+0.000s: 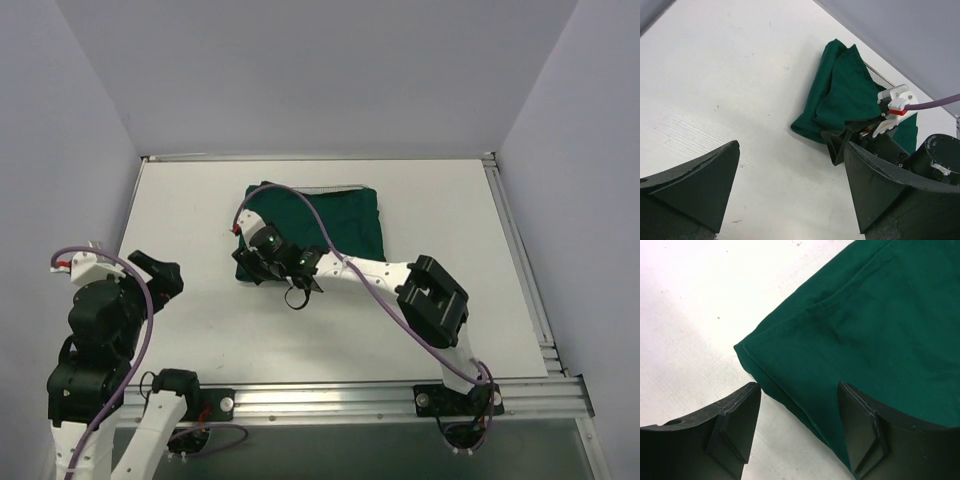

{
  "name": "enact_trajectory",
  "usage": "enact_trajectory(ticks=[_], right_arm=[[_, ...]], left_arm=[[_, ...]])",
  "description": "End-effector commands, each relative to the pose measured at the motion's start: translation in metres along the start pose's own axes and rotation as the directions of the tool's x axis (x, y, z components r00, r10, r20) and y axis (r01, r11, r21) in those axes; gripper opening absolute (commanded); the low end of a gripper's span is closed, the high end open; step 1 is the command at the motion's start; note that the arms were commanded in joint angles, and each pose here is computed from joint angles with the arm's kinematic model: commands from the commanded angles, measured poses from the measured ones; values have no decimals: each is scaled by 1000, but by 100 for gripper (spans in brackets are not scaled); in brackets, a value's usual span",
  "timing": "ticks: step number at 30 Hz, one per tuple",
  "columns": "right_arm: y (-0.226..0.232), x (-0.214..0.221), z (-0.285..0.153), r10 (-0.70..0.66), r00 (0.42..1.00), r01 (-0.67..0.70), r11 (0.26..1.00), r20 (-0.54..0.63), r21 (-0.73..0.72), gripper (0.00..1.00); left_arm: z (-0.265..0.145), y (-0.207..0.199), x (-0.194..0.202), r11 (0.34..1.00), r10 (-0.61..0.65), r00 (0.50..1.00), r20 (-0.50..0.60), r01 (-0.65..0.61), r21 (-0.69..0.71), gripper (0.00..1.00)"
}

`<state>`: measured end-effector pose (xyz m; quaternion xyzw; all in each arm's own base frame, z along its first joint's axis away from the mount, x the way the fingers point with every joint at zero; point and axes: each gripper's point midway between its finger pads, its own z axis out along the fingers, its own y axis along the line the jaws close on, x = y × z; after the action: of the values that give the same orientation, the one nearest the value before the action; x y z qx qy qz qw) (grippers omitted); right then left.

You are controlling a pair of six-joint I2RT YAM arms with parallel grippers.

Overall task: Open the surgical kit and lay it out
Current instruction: Open the surgical kit at the center of the board.

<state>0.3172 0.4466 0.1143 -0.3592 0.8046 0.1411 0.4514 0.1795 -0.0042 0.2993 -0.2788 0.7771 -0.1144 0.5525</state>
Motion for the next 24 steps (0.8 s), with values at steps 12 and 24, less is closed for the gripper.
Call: enact_trajectory(ticks=[12,24], right_arm=[[15,-44,24,-33,996,31,999,86,29,58],[23,-35,34,-34,998,34,999,61,-2,50]], left_arm=[[10,11,4,995,26,999,-40,-29,-92,94],[10,-16,-5,999,51,996,-70,-51,11,94]])
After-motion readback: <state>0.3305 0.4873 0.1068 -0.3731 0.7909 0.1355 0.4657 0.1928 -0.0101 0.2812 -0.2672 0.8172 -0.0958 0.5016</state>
